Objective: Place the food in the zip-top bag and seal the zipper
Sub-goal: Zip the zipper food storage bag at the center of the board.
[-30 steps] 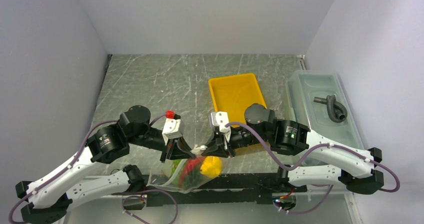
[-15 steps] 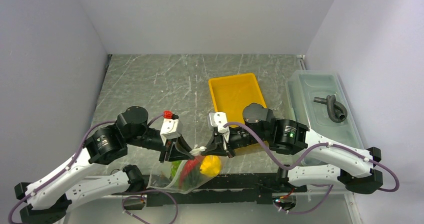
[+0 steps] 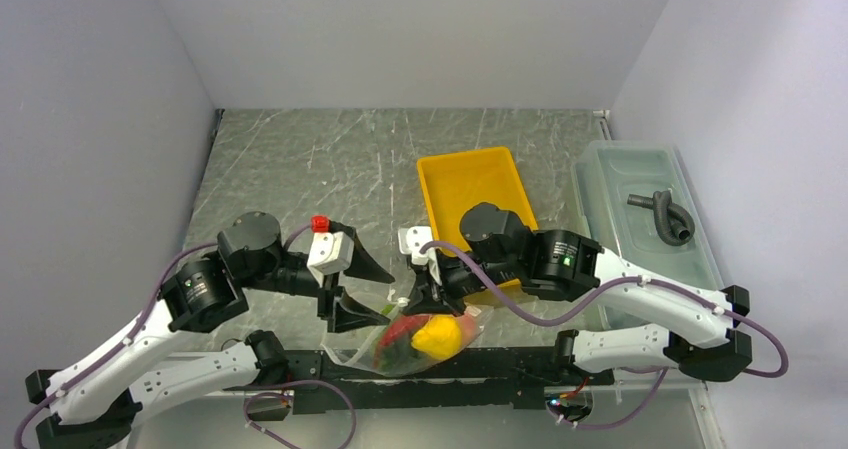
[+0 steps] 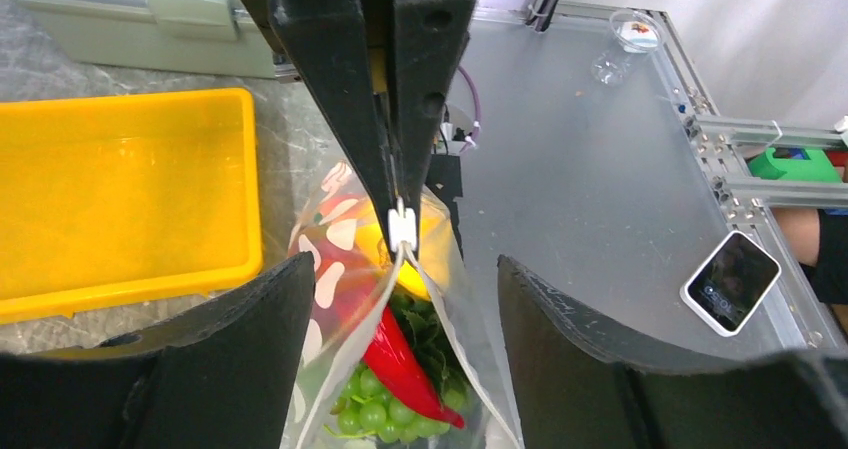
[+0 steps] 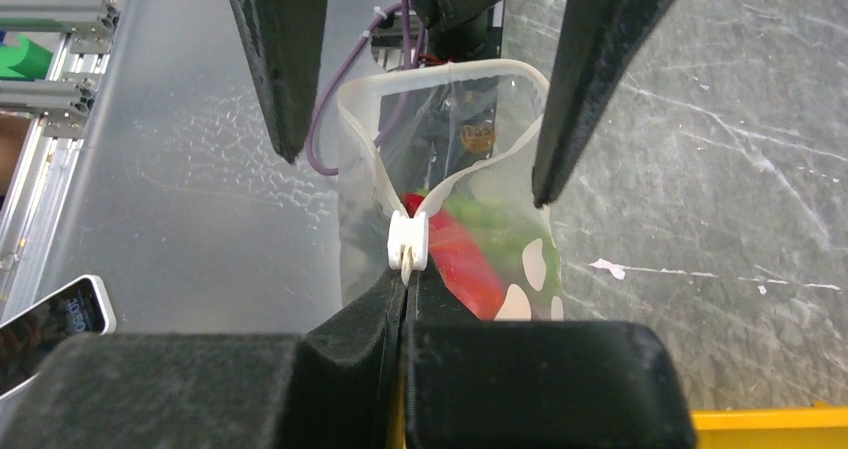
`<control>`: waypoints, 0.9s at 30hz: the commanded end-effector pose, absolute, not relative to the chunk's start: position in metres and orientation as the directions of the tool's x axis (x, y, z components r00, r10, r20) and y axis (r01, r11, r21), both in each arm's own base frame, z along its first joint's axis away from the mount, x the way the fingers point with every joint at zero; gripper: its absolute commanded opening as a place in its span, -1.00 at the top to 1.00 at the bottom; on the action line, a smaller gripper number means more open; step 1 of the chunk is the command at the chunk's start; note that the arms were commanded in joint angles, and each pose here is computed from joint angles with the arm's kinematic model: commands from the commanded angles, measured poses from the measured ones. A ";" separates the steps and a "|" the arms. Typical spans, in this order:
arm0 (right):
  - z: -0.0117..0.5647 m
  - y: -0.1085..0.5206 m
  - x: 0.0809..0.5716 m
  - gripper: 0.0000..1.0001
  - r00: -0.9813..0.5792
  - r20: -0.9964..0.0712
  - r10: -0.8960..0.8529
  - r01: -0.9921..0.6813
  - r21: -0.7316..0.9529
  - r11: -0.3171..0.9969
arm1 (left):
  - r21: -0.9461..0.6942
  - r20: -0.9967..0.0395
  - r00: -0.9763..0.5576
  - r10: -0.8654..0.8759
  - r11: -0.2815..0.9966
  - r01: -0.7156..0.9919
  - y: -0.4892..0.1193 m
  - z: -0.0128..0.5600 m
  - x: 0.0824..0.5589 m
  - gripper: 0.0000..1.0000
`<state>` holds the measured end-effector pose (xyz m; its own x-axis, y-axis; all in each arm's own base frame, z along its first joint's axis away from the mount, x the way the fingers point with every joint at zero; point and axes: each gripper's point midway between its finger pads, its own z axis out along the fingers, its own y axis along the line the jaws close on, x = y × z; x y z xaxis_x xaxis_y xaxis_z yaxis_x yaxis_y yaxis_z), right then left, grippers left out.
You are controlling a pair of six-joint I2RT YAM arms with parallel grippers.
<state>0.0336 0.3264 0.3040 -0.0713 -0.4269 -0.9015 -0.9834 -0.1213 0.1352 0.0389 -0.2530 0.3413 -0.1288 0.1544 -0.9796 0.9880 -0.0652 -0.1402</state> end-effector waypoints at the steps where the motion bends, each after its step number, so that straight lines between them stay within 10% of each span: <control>1: 0.340 0.331 0.037 1.00 -0.062 -0.935 -0.349 -0.988 0.107 -0.111 | -0.103 -0.990 -0.100 0.102 -0.025 0.994 -0.262 0.361 0.052 -0.40; 27: 0.338 0.337 0.058 1.00 -0.143 -0.902 -0.408 -0.989 0.140 0.037 | -0.116 -0.988 -0.114 0.106 -0.015 0.993 -0.269 0.355 0.058 0.20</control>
